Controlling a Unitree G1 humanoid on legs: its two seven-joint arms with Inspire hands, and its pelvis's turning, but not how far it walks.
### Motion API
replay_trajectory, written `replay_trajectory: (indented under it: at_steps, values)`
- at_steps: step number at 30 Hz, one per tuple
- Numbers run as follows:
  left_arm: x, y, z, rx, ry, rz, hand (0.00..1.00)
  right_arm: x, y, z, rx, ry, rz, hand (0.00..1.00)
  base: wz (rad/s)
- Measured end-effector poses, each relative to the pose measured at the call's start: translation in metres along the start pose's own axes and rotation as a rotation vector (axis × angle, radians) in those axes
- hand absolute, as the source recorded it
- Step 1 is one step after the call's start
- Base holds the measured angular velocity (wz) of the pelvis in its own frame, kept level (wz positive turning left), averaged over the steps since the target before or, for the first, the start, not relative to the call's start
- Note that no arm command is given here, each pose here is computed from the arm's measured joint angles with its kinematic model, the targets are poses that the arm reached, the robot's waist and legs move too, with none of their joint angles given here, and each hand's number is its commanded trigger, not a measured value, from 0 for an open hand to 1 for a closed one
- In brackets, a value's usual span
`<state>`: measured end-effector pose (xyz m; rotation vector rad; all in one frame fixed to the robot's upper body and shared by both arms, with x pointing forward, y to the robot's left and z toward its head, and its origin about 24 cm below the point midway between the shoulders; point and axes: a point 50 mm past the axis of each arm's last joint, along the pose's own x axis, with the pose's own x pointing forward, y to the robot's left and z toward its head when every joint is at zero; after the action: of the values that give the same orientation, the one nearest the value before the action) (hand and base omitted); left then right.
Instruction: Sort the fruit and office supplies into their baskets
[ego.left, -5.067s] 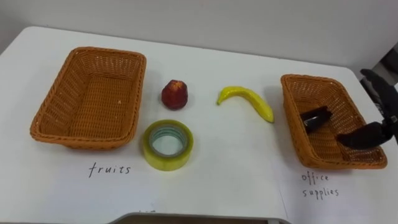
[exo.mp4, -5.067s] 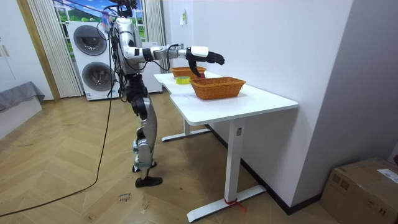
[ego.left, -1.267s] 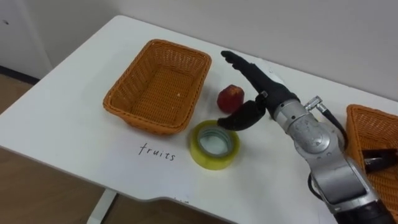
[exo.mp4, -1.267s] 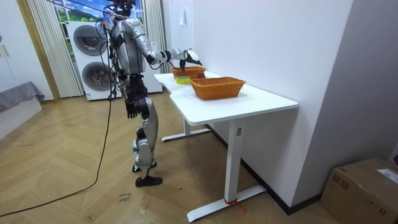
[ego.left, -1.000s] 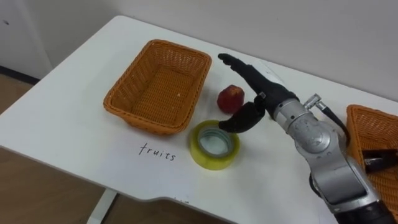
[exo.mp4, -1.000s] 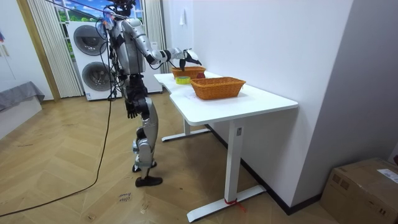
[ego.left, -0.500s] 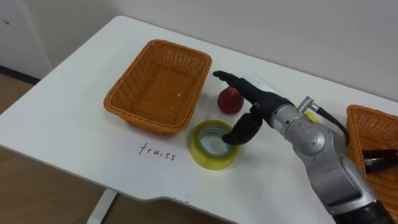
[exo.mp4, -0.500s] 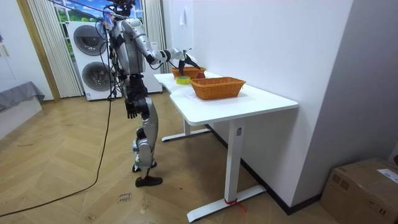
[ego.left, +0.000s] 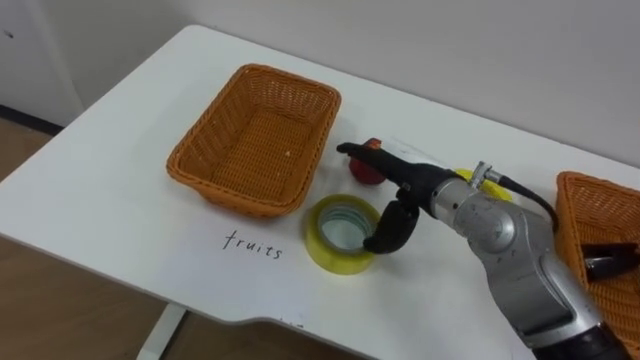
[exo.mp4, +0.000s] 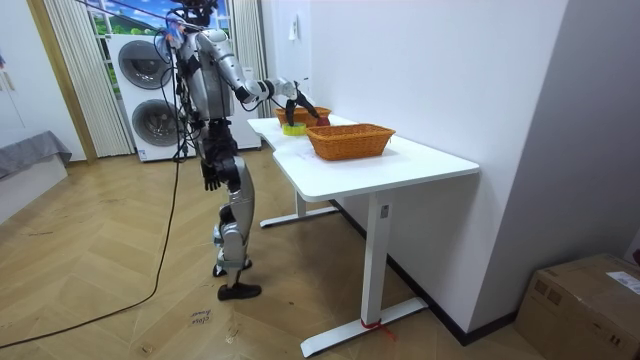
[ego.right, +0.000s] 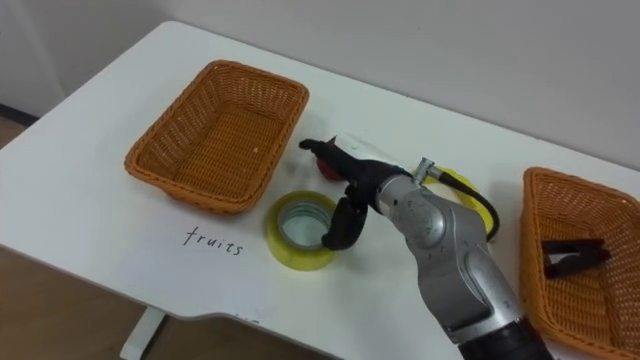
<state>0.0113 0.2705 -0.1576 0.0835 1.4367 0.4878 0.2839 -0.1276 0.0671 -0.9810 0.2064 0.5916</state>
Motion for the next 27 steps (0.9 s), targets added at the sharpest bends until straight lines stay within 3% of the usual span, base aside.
replay_trajectory:
  at_steps: [27]
  values:
    - [0.0006, -0.0015, 0.0074, -0.010, -0.025, 0.010, 0.00, -0.0007, -0.0019, 0.0019, -0.001, -0.012, -0.025, 0.00, 0.00]
